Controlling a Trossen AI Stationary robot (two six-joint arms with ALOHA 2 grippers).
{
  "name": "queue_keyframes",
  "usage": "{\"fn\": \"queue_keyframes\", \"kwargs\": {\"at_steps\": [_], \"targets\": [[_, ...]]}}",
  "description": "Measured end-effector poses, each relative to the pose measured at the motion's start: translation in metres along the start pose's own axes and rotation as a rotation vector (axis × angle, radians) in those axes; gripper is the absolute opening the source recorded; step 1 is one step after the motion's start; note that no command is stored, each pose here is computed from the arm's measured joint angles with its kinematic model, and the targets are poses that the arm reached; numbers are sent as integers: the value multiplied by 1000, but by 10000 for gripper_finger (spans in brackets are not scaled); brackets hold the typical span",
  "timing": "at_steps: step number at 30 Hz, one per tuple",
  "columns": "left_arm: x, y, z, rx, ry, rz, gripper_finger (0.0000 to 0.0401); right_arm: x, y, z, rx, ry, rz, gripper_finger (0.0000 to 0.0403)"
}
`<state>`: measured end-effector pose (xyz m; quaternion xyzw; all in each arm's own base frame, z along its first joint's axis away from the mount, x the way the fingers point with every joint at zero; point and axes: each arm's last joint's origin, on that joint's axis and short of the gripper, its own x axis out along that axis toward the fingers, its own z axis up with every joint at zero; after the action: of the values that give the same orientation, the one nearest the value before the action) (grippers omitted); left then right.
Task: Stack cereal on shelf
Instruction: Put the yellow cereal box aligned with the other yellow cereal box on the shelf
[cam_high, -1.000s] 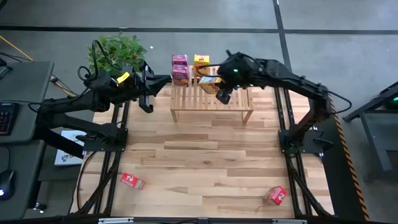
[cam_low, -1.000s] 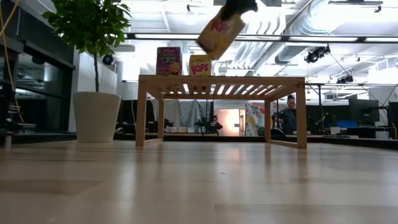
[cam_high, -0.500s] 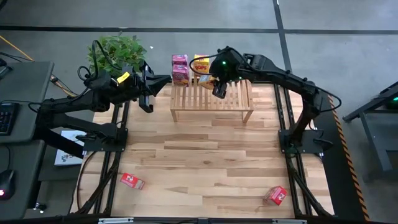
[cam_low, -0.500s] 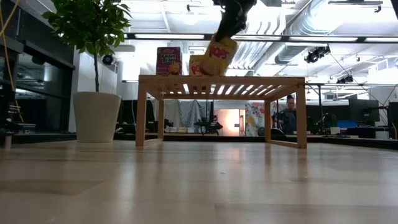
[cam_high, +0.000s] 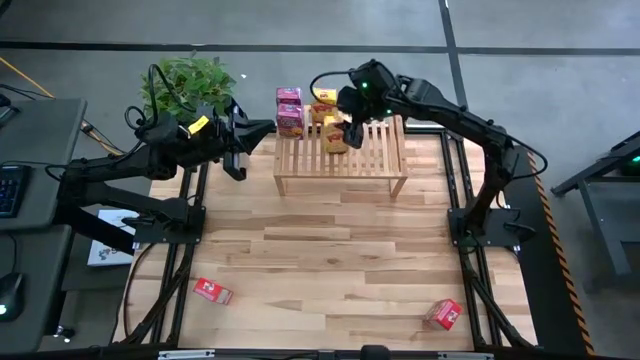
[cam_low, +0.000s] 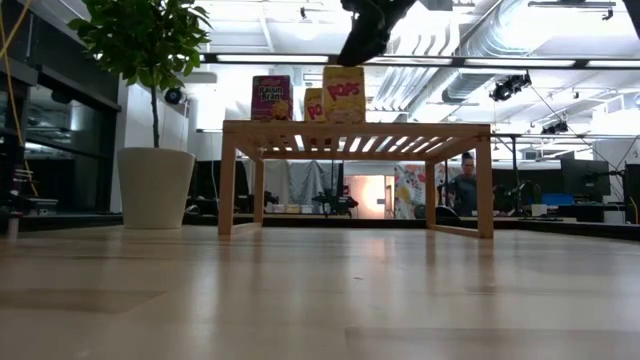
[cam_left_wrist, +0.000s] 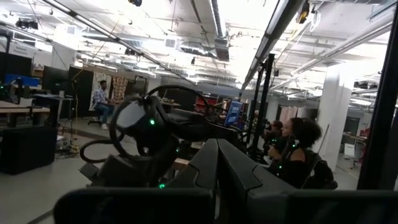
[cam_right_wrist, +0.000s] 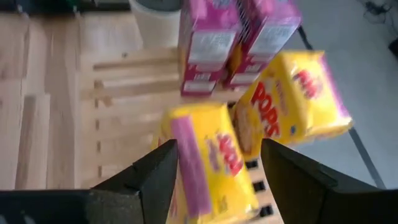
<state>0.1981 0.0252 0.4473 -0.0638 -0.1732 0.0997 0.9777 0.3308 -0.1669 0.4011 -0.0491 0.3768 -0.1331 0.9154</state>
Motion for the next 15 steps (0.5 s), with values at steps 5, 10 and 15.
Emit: {"fn": "queue_keyframes", "kwargs": {"at_steps": [5, 10, 15], "targets": [[0, 0, 0, 1, 0, 0, 0, -2, -7, 6, 28, -96, 16, 224], [0, 0, 0, 1, 0, 0, 0, -20, -14, 7, 100, -164, 78, 224], [0, 0, 0, 54, 1, 1, 0, -47, -21, -5, 174, -136, 136, 224]]}}
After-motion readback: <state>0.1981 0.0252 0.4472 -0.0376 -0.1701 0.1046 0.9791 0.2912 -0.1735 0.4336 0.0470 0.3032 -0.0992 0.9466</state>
